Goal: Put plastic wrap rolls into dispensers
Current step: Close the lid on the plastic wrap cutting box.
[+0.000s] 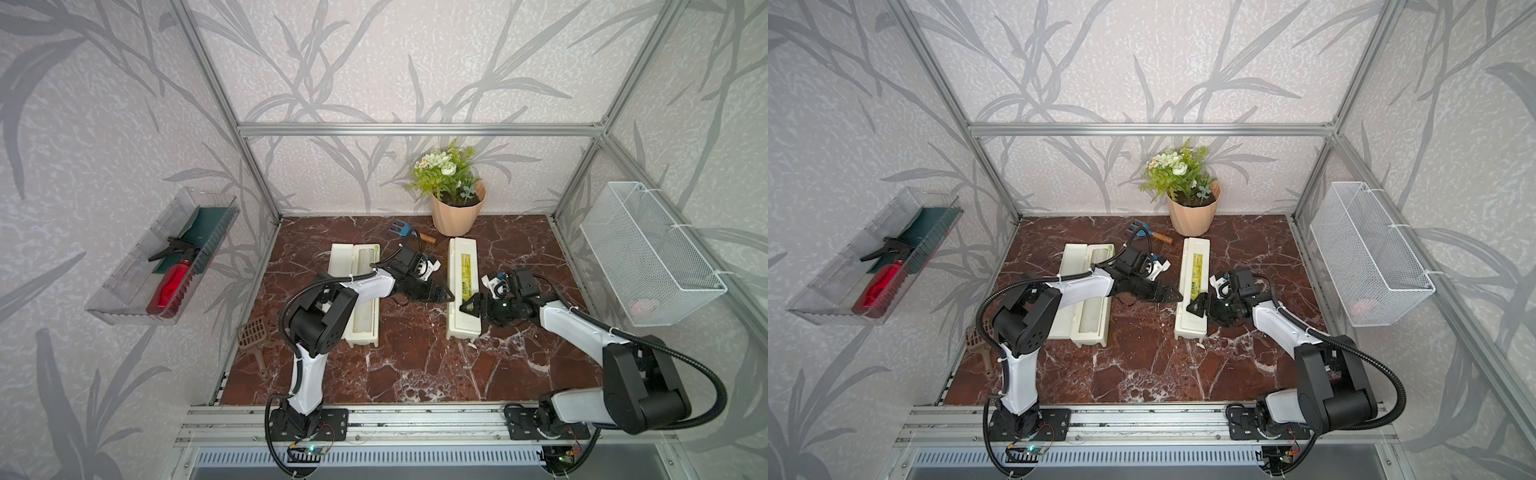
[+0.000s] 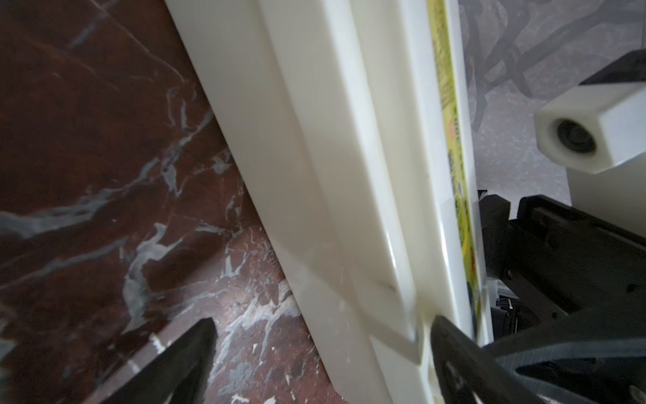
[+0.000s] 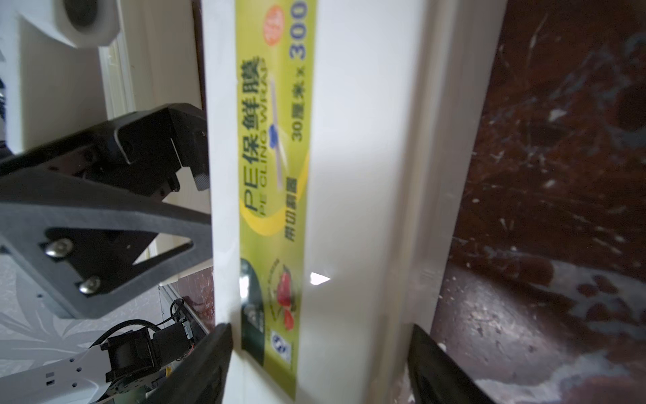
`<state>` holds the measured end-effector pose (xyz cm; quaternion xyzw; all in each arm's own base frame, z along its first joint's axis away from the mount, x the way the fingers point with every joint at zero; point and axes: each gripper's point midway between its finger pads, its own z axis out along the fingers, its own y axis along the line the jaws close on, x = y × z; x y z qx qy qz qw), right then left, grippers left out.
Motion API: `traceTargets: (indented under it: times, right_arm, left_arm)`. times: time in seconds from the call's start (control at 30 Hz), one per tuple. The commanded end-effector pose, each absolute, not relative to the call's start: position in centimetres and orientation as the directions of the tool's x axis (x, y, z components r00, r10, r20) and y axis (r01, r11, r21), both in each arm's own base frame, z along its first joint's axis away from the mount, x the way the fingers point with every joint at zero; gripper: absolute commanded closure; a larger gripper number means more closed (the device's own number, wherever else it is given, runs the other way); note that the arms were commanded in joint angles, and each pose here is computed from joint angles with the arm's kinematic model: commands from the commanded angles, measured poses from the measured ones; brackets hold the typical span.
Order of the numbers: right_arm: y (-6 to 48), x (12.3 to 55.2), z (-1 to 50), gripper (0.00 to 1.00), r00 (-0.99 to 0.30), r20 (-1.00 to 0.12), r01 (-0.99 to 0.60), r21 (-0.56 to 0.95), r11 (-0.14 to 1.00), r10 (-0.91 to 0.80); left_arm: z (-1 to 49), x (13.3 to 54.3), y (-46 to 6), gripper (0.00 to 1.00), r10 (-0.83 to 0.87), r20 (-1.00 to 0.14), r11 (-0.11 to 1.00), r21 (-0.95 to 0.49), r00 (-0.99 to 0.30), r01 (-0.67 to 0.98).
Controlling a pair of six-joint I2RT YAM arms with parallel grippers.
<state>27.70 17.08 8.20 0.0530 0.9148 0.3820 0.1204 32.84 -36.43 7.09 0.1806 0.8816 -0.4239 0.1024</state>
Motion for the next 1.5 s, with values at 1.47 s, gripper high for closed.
traceTargets:
  times: [1.47]
  right_arm:
    - [18.1, 26.0, 6.7, 0.35, -0.968, -0.058, 0.112, 0.772, 0.625, 0.245]
  left_arm:
    - [10.6, 29.3, -37.0, 0.01, 0.253, -0.423, 0.377, -0.785, -0.87, 0.492]
